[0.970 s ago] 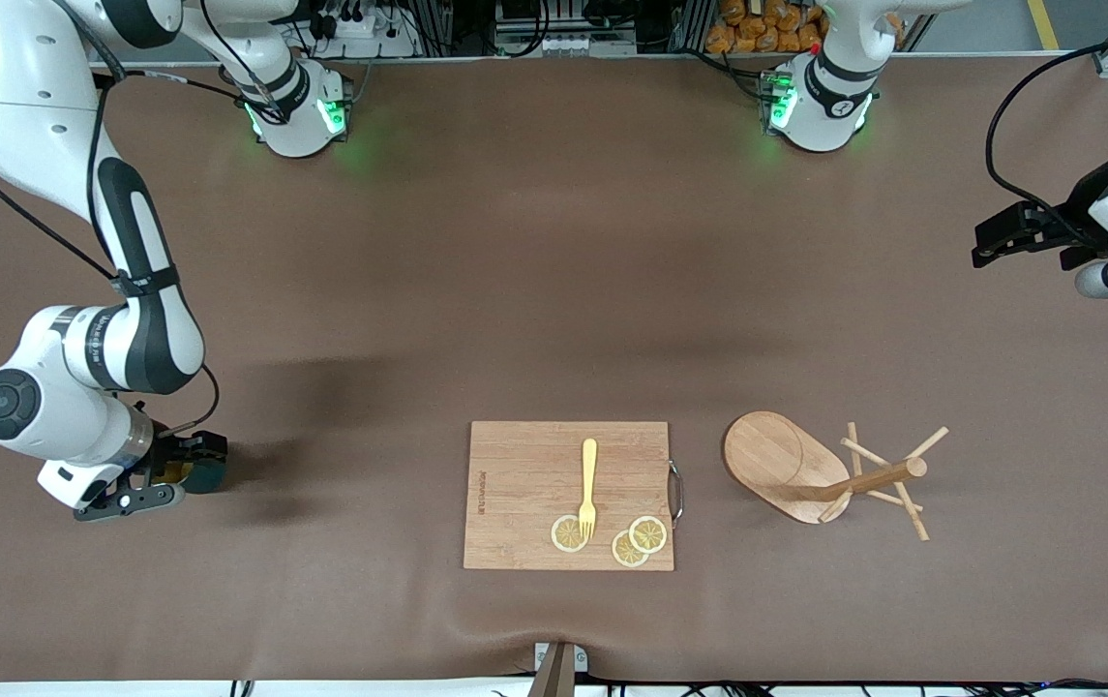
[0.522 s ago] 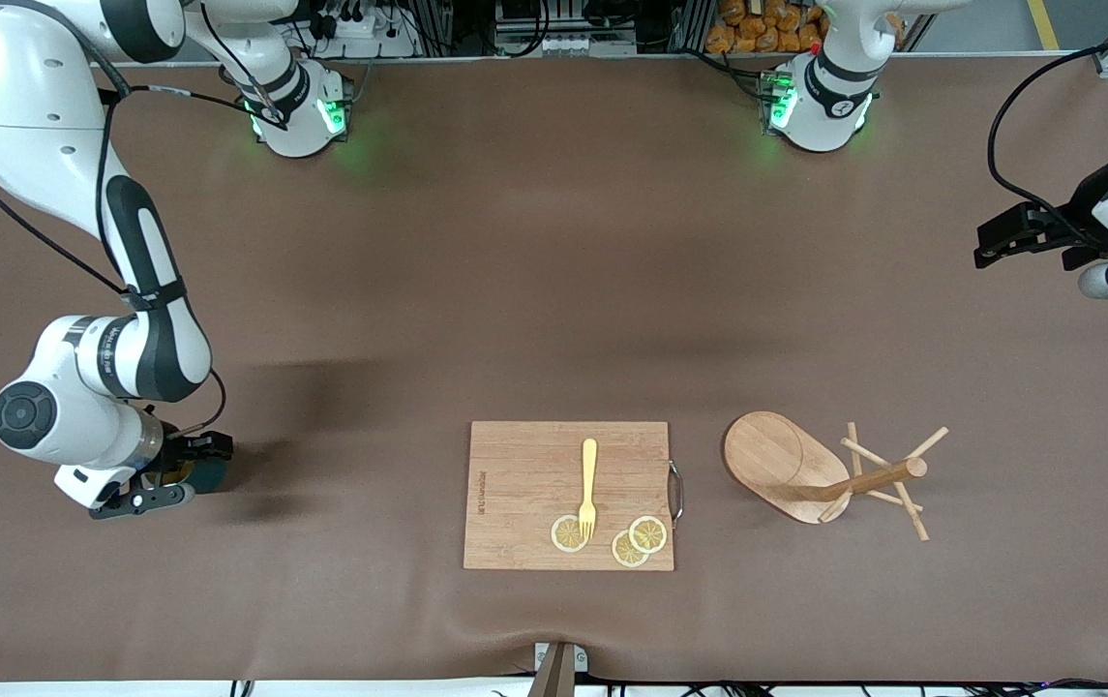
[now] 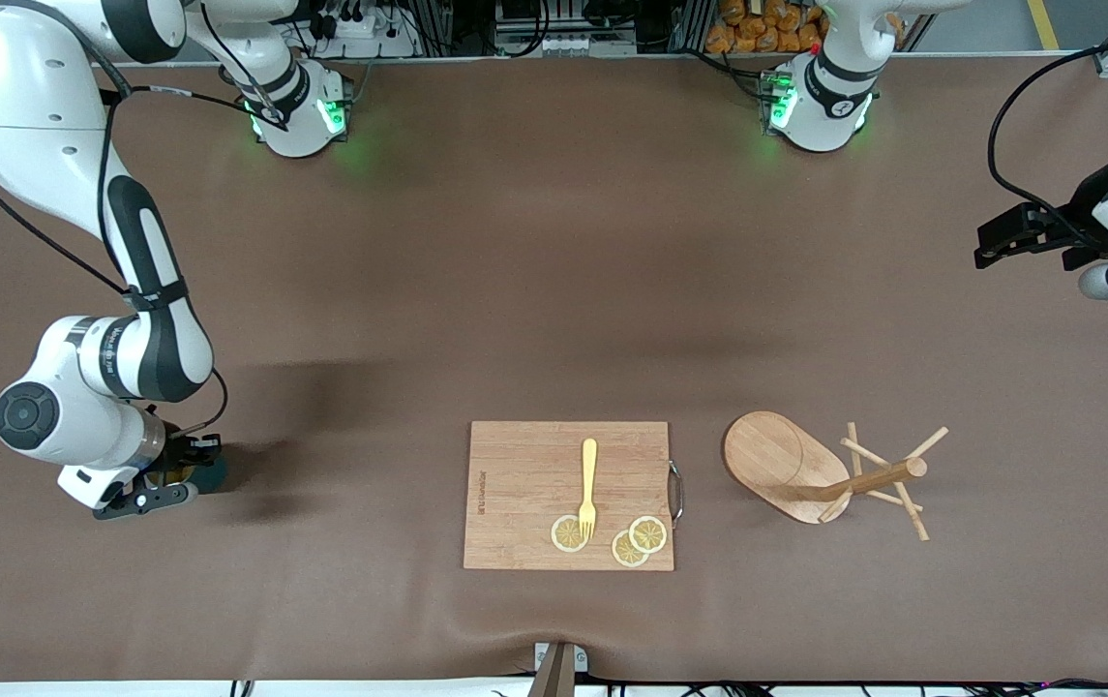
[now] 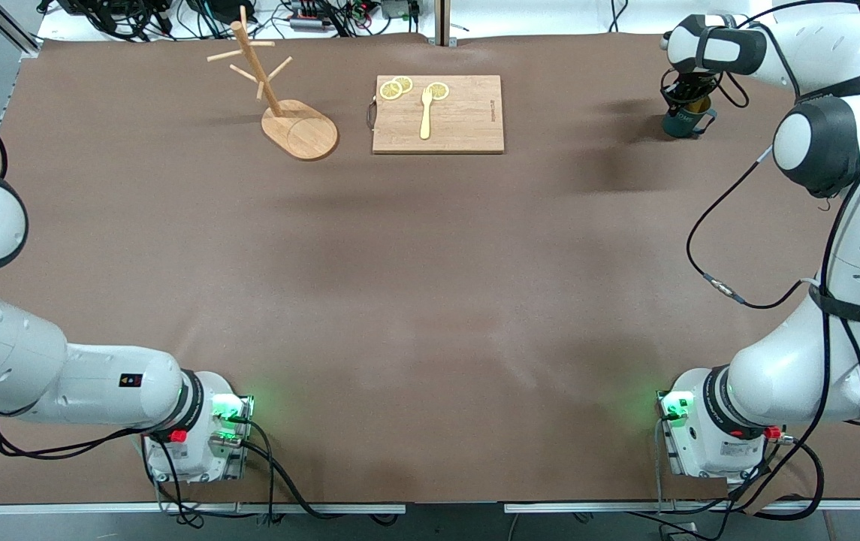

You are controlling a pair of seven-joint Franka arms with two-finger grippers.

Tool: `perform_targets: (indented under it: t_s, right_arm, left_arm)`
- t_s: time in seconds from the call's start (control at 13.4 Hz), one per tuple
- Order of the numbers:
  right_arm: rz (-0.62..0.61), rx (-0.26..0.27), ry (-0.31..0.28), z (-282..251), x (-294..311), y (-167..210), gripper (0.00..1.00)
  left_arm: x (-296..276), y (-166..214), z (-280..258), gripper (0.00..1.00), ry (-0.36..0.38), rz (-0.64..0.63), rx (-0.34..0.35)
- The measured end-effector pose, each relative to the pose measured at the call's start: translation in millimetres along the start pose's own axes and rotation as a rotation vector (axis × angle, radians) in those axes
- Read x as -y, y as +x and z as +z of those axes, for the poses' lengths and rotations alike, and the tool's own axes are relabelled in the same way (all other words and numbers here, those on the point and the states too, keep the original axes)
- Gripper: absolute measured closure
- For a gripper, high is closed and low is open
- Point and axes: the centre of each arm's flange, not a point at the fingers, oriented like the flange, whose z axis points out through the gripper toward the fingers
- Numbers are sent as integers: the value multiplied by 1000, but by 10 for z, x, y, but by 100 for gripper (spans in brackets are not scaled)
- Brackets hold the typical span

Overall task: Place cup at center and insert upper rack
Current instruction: 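Lower the right gripper and grasp the teal mug's rim, then lift the mug with the right gripper and carry it toward the table center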

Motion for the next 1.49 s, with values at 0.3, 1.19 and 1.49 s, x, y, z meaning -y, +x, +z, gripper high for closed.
perform_targets:
  t_s: [0.3, 1.19, 1.49]
  right_arm:
    - [-15, 0, 14, -64, 106, 50, 96]
    - [17, 2, 85, -773, 2436, 299, 96]
    - [31, 13, 77, -806, 3631, 101, 96]
  left_arm:
    - [1, 0, 13, 0, 0, 0, 3]
    - [8, 10, 38, 0, 0, -1, 1]
    - [10, 11, 42, 0, 0, -2, 2]
